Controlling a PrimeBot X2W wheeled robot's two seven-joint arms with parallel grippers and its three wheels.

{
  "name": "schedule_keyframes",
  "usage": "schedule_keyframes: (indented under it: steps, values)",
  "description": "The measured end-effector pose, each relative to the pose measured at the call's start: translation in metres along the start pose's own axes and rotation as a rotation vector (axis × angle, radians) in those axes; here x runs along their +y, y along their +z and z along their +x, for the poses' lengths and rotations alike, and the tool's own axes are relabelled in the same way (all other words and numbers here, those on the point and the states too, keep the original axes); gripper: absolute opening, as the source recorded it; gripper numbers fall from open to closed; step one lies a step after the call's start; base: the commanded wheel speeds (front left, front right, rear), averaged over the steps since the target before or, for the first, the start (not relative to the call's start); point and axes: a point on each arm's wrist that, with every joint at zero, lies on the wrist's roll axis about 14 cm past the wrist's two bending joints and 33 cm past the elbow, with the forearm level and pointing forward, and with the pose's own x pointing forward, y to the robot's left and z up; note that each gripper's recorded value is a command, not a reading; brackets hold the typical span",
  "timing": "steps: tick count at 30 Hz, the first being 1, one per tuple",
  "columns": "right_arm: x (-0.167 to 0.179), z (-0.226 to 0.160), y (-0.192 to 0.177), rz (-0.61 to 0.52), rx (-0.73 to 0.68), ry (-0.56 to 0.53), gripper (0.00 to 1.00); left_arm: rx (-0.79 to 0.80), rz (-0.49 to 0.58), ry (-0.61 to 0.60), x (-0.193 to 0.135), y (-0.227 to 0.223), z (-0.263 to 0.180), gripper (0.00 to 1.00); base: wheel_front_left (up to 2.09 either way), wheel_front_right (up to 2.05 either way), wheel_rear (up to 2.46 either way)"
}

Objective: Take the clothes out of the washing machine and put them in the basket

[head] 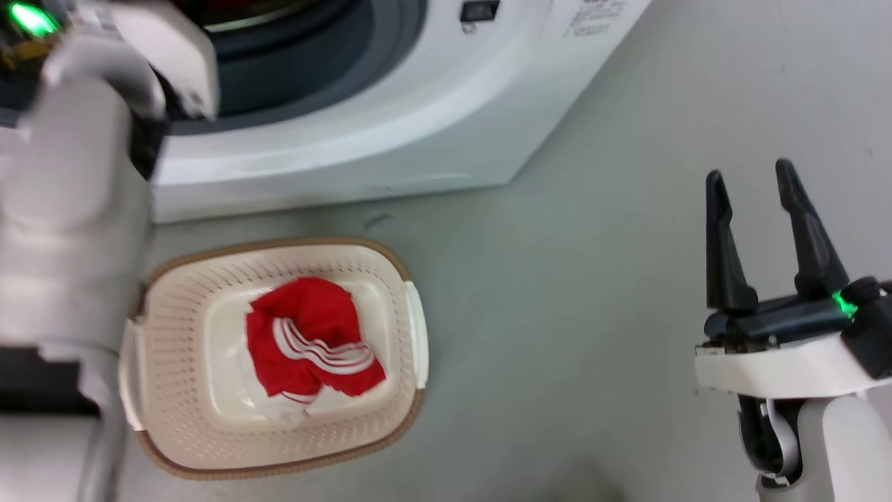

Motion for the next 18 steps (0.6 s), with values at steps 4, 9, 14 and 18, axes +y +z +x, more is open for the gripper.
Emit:
schedule_keyframes:
  steps: [4,9,14,18]
  values:
    - [-0.011,0.008,-0.014,-0.001,0.026,-0.025,1.00,0.087,0.007,-0.002,0.007,-0.014,0.038,1.00,0.00,0.00,0.00]
    - [-0.024,0.014,-0.033,-0.001,0.062,-0.058,1.00,0.240,-0.028,0.003,0.015,-0.042,0.076,1.00,0.00,0.00,0.00]
    - [-0.036,0.012,-0.053,-0.007,0.113,-0.089,1.00,0.400,-0.034,-0.007,0.015,-0.070,0.104,1.00,0.00,0.00,0.00]
    - [-0.043,0.009,-0.066,-0.015,0.151,-0.109,1.00,0.545,-0.047,-0.017,0.011,-0.098,0.116,1.00,0.00,0.00,0.00]
